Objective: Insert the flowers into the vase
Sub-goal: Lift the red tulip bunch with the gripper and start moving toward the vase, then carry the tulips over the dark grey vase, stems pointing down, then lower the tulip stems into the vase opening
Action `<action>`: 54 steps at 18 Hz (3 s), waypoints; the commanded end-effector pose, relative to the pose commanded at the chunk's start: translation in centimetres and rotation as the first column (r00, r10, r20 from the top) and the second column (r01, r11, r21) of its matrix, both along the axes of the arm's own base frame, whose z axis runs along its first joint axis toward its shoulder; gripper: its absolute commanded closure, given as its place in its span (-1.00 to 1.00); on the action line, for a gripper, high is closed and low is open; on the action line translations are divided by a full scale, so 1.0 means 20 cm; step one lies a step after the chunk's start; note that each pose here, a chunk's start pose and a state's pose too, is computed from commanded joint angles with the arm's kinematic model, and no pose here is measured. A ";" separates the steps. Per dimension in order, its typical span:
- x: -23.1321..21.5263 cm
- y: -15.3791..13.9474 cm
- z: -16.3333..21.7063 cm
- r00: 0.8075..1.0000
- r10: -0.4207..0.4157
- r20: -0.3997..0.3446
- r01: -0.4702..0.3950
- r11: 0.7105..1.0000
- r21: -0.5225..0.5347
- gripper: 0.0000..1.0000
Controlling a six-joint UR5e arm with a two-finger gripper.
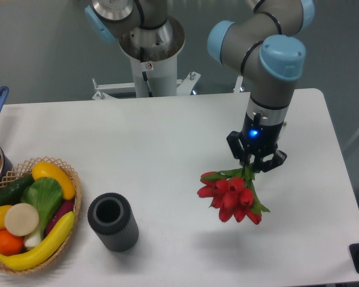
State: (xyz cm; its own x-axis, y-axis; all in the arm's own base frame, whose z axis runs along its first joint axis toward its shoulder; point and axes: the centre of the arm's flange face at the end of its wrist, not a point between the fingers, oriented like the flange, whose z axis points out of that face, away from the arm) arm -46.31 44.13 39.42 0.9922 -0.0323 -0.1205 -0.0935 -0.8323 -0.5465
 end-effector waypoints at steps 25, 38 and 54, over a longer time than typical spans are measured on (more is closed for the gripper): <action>0.51 0.64 0.39 0.850 -0.486 0.200 0.261 0.720 0.643 0.85; 0.75 0.86 0.31 0.800 -0.571 0.185 0.338 0.684 0.646 0.76; 0.67 0.71 -0.11 0.808 -0.541 0.234 0.311 0.729 0.610 0.62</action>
State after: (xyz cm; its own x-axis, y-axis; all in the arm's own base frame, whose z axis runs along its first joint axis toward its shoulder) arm -32.94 58.42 37.27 0.8518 -0.5097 0.1212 -0.0612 -0.3265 -0.9432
